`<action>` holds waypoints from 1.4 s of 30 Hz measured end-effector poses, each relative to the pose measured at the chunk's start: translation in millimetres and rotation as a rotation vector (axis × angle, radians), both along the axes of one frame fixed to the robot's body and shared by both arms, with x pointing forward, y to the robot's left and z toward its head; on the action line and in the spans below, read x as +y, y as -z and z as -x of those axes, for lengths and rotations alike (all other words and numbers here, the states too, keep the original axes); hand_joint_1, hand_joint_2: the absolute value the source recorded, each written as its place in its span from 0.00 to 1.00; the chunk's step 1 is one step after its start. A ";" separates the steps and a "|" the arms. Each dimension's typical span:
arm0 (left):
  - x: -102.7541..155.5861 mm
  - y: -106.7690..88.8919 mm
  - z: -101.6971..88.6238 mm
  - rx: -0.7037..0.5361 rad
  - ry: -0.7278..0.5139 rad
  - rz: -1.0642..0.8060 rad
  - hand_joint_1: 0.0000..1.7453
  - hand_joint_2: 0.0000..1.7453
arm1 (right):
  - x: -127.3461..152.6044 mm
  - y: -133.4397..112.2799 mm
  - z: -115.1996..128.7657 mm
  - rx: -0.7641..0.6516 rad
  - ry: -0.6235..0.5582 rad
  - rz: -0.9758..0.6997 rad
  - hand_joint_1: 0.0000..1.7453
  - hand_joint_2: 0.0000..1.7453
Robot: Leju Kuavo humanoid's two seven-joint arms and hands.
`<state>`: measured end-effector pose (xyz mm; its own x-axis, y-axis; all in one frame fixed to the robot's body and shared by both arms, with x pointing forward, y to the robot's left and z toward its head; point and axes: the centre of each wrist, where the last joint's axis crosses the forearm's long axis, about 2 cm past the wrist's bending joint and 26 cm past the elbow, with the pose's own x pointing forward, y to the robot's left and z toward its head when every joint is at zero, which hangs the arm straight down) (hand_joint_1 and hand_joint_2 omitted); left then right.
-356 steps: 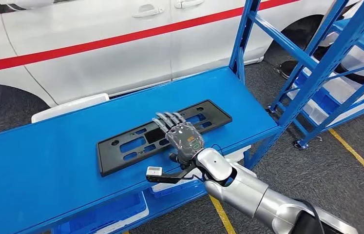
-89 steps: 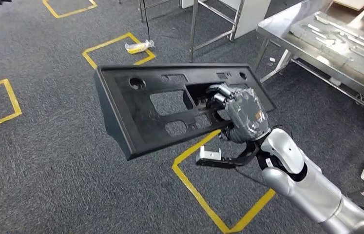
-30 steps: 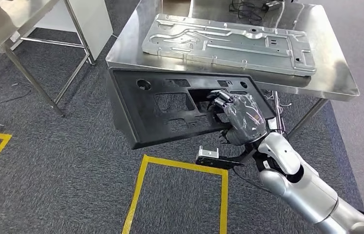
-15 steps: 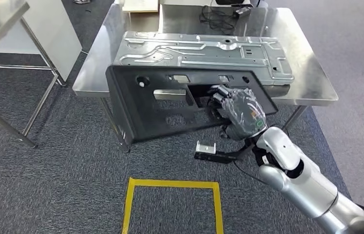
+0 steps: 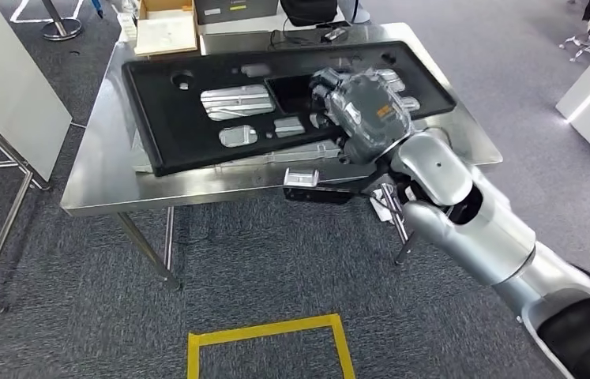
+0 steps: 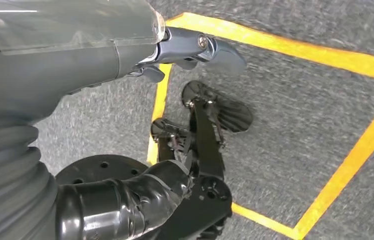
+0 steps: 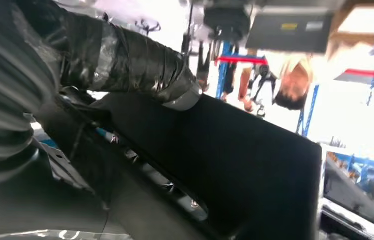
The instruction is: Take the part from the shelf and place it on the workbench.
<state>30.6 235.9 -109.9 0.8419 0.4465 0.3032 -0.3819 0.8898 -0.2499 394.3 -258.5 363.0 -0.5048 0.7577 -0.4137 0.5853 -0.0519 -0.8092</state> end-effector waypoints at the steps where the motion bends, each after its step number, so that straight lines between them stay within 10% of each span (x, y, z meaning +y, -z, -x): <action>1: -0.8 -0.1 -0.3 -0.002 0.000 0.003 0.00 1.00 | -0.6 -7.4 -2.8 -0.010 0.011 0.005 1.00 1.00; 20: -2.4 -0.5 -2.2 -0.004 -0.007 0.016 0.00 1.00 | -15.9 -27.6 -27.7 0.007 0.111 0.051 1.00 1.00; 42: -5.7 -1.0 -3.4 0.009 -0.012 0.017 0.00 1.00 | 67.4 69.0 -38.0 0.410 -0.017 0.092 1.00 1.00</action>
<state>34.0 230.1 -108.9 0.8391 0.4615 0.2880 -0.3948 0.8809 -0.2611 432.3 -191.1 294.0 -0.6541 0.7168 -0.2416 0.2173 -0.1278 -0.9677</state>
